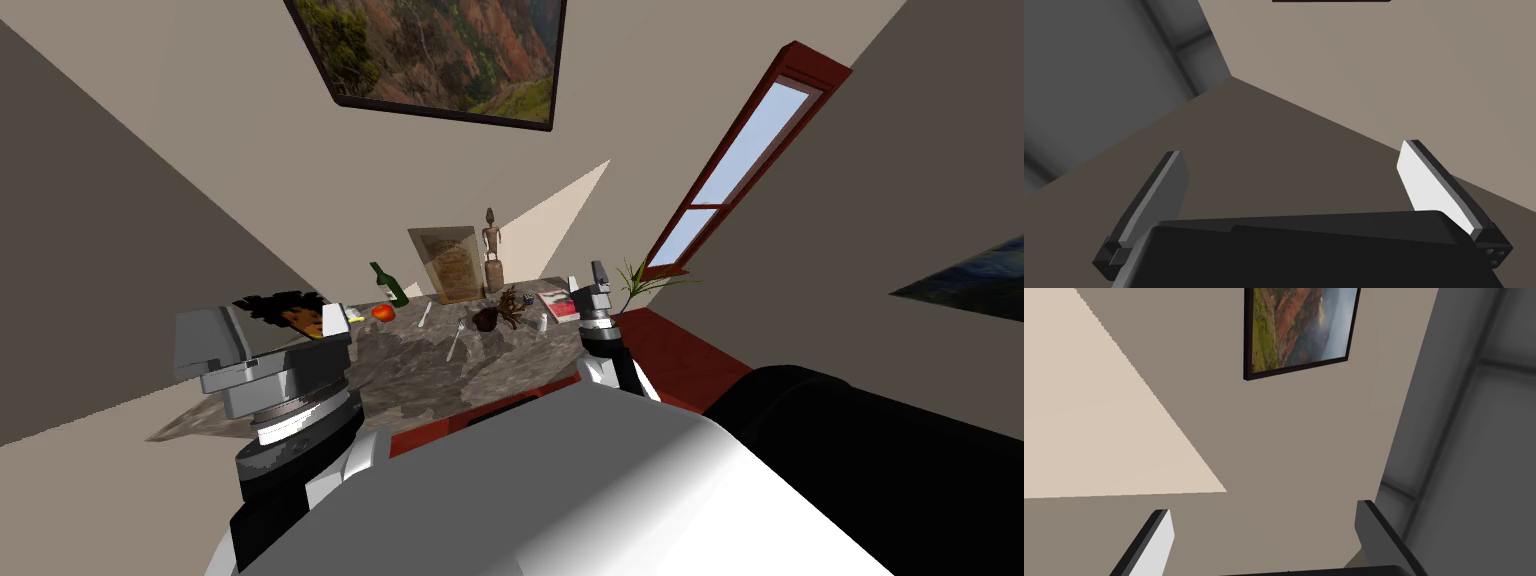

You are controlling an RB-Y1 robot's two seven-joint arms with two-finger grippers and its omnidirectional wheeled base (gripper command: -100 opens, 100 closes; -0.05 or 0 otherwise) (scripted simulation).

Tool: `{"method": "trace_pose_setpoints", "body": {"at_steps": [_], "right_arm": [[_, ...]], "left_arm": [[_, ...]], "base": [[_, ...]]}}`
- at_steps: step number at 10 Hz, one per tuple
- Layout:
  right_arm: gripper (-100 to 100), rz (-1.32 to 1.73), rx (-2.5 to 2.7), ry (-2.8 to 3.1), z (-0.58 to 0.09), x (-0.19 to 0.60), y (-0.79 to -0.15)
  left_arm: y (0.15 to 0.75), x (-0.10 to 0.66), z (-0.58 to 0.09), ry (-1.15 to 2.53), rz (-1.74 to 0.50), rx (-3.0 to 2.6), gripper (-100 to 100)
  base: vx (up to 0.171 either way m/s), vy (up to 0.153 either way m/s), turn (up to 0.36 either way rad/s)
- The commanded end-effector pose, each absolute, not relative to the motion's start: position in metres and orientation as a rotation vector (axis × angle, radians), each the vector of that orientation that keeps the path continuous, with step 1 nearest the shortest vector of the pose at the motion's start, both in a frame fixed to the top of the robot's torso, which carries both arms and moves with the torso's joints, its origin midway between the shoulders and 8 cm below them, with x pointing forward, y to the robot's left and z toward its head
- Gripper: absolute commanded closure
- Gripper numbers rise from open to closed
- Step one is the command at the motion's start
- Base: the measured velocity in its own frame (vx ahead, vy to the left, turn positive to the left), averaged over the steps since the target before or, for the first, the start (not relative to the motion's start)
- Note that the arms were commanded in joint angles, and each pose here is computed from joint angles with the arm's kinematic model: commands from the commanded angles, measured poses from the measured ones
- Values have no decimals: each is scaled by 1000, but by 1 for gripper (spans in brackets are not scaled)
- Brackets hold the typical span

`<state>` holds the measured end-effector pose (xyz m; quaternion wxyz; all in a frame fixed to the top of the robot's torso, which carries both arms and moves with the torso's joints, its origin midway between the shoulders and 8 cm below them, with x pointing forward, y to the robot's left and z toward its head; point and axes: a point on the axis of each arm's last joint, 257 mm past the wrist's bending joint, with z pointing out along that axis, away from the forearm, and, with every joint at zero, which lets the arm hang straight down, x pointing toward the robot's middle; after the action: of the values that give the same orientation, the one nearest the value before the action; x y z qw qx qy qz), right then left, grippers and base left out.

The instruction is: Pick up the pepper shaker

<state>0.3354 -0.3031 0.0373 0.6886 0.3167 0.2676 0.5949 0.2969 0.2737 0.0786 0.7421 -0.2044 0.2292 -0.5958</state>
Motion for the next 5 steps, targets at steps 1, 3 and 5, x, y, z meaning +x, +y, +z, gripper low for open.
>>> {"method": "trace_pose_setpoints", "body": {"at_steps": [1,3,5], "right_arm": [[-100,1312,680,648,33,338,-297],[-100,1281,652,705,26,342,-291],[-100,1208,606,809,6,349,-282]], "left_arm": [[274,297,79,502,-1306,-448,0],[274,297,79,502,-1306,-448,0],[274,297,79,502,-1306,-448,0]], "base": [[-23,19,22],[-60,54,25],[-112,85,35]]}}
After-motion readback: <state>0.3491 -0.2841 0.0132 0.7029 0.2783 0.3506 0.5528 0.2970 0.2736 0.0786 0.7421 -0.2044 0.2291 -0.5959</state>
